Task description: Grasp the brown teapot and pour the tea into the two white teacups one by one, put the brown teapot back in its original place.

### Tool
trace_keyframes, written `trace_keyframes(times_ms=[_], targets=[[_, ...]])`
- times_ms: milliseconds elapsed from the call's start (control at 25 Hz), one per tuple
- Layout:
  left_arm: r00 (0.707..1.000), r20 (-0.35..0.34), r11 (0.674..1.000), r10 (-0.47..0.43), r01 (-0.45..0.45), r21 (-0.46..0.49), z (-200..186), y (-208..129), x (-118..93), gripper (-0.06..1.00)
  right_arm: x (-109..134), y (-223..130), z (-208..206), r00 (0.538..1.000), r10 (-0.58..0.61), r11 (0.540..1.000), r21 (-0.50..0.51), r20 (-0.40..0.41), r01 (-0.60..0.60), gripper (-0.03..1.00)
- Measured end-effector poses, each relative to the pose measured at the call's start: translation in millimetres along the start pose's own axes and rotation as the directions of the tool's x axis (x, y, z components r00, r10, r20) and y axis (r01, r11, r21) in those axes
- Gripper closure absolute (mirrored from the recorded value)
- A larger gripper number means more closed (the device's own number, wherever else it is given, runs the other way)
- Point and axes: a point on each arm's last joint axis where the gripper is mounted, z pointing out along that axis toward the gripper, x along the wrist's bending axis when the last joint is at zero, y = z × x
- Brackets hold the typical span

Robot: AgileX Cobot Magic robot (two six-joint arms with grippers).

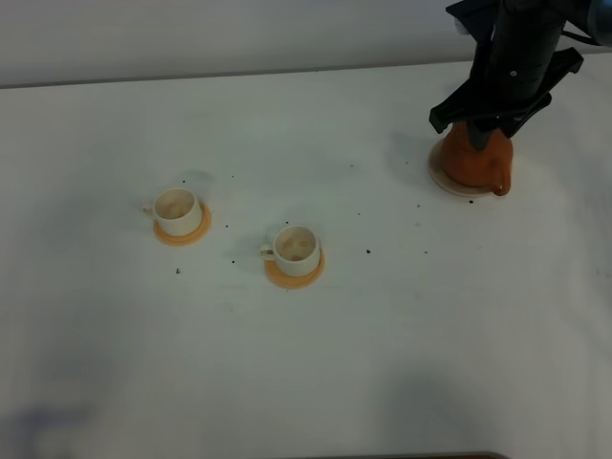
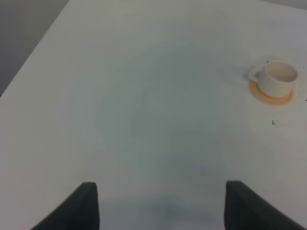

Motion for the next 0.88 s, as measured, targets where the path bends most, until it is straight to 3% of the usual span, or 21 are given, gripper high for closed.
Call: trace_keyframes(times_ms=[480,880], targets=[[1.0,0.0,1.0,0.0,0.0,0.0,0.0,0.0,0.0,0.39,-17.6,-3.7,36.2,0.997,-0.006,0.996,0.092,0.074,-0.001,0.61],[1.0,0.0,1.0,0.0,0.0,0.001,0.0,-0.1,0.0,0.39,-18.2,-4.2,44.1,0.997,-0.026,0.994,0.111,0.074,0.018,0.56]])
